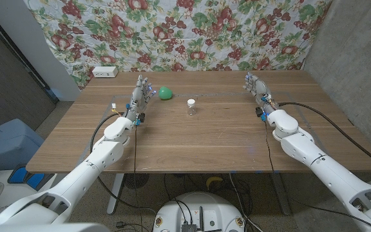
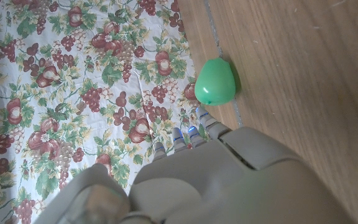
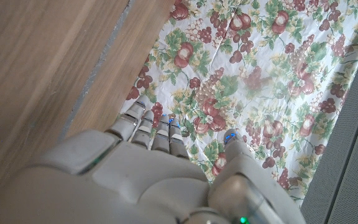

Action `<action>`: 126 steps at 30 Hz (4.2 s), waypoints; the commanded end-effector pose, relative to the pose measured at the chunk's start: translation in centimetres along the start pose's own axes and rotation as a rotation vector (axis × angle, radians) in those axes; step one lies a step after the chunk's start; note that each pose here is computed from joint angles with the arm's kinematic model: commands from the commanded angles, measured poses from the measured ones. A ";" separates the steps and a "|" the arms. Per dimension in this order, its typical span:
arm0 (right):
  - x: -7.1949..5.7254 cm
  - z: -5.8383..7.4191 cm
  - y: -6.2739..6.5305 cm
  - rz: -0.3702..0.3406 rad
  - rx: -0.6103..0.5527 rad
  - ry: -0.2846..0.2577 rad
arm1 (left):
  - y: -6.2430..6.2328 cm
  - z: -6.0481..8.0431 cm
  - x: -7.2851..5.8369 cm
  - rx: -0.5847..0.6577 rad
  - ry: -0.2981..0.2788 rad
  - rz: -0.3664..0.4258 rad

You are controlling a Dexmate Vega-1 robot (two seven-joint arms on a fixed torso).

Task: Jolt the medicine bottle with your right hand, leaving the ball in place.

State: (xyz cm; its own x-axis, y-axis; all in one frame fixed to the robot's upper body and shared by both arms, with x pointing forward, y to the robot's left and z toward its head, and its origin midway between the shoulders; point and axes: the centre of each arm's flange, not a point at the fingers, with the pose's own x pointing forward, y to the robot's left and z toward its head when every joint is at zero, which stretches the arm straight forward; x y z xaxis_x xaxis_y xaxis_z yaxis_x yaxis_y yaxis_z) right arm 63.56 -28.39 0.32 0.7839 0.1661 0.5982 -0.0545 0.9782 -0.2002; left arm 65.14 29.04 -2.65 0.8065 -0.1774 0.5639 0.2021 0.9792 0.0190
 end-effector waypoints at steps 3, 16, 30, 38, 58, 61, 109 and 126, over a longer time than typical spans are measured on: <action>0.1 1.4 0.7 0.011 -0.103 -0.007 | 0.0 0.1 -0.1 0.001 0.000 0.000; 0.5 1.9 1.5 0.039 -0.172 -0.012 | -0.1 0.1 -0.1 0.003 0.002 0.001; 0.7 2.6 2.6 0.068 -0.240 -0.026 | -0.2 0.2 0.0 0.005 0.000 0.000; 0.8 3.0 3.1 0.086 -0.272 -0.035 | -0.2 0.3 -0.2 0.006 0.000 0.001; 1.1 3.7 5.2 0.152 -0.345 -0.052 | -0.3 0.3 -0.2 0.007 0.000 -0.003; 1.1 3.8 5.4 0.158 -0.355 -0.052 | -0.2 0.3 -0.2 0.008 0.001 -0.004; 1.5 4.5 10.2 0.279 -0.533 -0.086 | 0.1 0.5 -0.6 0.011 0.002 -0.001; 1.2 4.4 11.5 0.315 -0.599 -0.090 | 0.0 0.5 -0.7 0.012 0.007 -0.004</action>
State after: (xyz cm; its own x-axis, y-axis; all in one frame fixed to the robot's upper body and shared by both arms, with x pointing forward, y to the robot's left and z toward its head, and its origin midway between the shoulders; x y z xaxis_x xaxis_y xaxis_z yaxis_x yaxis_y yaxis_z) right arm 61.23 -17.23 2.49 0.7298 0.4478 0.5166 0.0887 0.6873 -0.7209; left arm 64.35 29.23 -2.55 0.8082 -0.1806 0.5605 0.1976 0.9798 0.0308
